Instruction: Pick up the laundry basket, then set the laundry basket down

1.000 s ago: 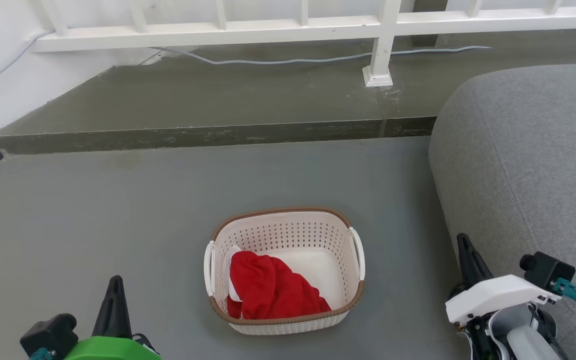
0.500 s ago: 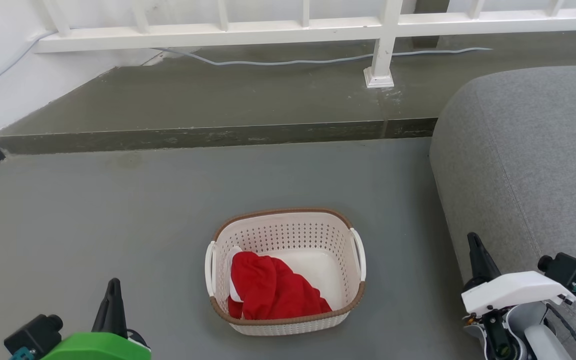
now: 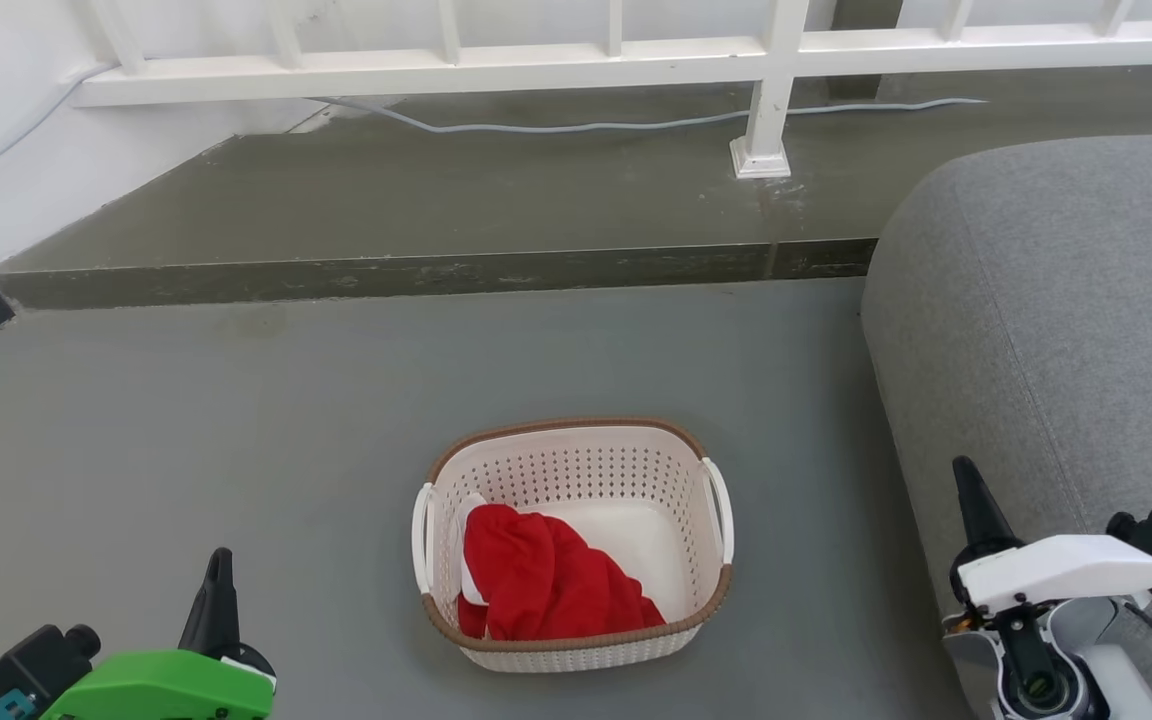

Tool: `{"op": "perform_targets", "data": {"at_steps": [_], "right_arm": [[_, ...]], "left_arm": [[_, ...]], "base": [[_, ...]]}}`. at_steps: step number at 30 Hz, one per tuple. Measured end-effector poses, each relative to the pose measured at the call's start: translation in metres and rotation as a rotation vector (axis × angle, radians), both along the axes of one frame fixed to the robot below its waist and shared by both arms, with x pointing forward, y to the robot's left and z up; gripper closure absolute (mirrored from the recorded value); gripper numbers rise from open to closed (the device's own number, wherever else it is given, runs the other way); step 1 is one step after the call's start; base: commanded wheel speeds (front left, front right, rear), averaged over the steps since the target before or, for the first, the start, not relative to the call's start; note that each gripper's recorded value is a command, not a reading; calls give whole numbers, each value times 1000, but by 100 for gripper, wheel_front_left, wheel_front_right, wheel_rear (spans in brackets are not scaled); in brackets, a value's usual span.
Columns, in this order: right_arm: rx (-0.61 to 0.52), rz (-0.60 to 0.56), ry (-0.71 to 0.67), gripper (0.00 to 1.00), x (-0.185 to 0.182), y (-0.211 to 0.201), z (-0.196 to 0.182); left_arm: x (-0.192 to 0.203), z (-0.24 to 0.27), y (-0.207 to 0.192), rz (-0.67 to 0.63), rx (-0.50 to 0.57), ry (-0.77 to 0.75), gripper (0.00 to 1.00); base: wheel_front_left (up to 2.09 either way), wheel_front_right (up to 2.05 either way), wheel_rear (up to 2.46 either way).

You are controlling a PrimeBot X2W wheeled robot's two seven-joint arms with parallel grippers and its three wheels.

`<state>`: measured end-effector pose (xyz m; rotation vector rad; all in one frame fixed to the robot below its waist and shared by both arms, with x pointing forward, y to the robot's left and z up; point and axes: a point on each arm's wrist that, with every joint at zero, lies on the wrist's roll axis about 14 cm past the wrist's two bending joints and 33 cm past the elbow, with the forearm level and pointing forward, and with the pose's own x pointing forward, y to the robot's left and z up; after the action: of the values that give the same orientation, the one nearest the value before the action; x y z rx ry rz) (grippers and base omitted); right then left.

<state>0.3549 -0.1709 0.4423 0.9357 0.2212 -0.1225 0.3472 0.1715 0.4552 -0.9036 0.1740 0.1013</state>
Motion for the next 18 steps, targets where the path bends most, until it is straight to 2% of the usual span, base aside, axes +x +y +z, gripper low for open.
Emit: {"op": "perform_targets", "data": {"at_steps": [18], "right_arm": [[234, -51, -28, 100, 7, -11, 9]], "left_arm": [[9, 3, 5, 26, -247, -6, 100]], "base": [[0, 0, 0]]}}
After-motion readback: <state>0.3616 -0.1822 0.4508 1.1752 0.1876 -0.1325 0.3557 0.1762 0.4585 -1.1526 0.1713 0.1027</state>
